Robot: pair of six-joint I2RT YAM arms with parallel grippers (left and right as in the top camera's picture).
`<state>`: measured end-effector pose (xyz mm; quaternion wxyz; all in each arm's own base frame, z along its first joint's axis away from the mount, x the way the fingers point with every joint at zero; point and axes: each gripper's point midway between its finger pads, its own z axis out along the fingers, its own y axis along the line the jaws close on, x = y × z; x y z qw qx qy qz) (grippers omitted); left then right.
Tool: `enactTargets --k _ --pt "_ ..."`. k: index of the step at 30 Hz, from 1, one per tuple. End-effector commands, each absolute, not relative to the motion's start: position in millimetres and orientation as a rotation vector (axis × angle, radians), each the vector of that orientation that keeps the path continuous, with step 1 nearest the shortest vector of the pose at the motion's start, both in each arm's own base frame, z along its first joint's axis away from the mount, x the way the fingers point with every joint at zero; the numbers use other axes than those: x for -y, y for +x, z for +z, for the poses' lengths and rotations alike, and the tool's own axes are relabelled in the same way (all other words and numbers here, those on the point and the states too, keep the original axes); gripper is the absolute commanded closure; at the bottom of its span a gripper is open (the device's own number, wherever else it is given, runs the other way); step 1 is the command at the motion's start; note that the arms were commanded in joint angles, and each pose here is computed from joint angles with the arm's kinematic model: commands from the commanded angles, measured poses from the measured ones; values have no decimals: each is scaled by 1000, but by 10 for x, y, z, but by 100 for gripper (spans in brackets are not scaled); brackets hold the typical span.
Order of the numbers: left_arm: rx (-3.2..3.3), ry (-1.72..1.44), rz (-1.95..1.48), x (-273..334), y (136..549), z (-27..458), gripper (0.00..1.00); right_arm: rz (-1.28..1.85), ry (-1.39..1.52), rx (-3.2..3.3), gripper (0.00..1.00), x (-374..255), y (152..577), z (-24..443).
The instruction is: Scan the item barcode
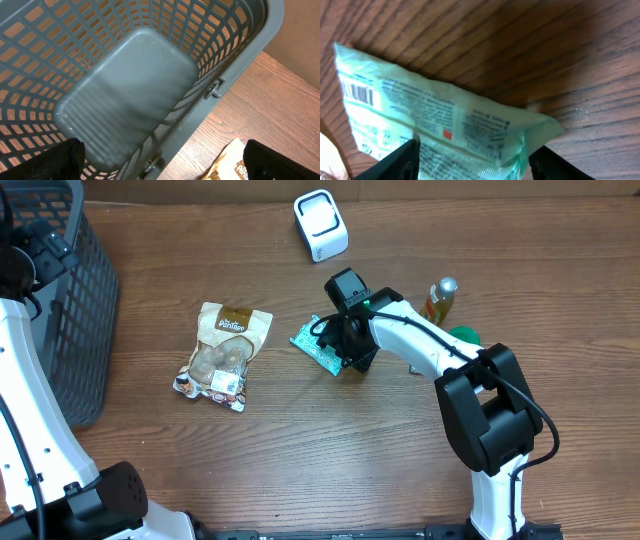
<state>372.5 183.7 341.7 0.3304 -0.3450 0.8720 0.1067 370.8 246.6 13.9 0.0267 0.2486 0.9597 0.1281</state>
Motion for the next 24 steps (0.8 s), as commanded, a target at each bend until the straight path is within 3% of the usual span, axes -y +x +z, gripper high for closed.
enactTargets --k 1,8,17,24 --pt "-2281 -877 288 -1836 3745 3442 0 394 777 -2941 34 -2450 3689 191" --pt "-2281 -877 288 -1836 3745 3442 0 393 770 -2942 36 -2449 3688 189" --pt "-2281 -877 288 -1836 3745 3442 1 397 761 -2941 26 -2454 3697 191" --pt "-2281 -877 288 -1836 3745 3442 0 393 687 -2953 0 -2454 3696 191"
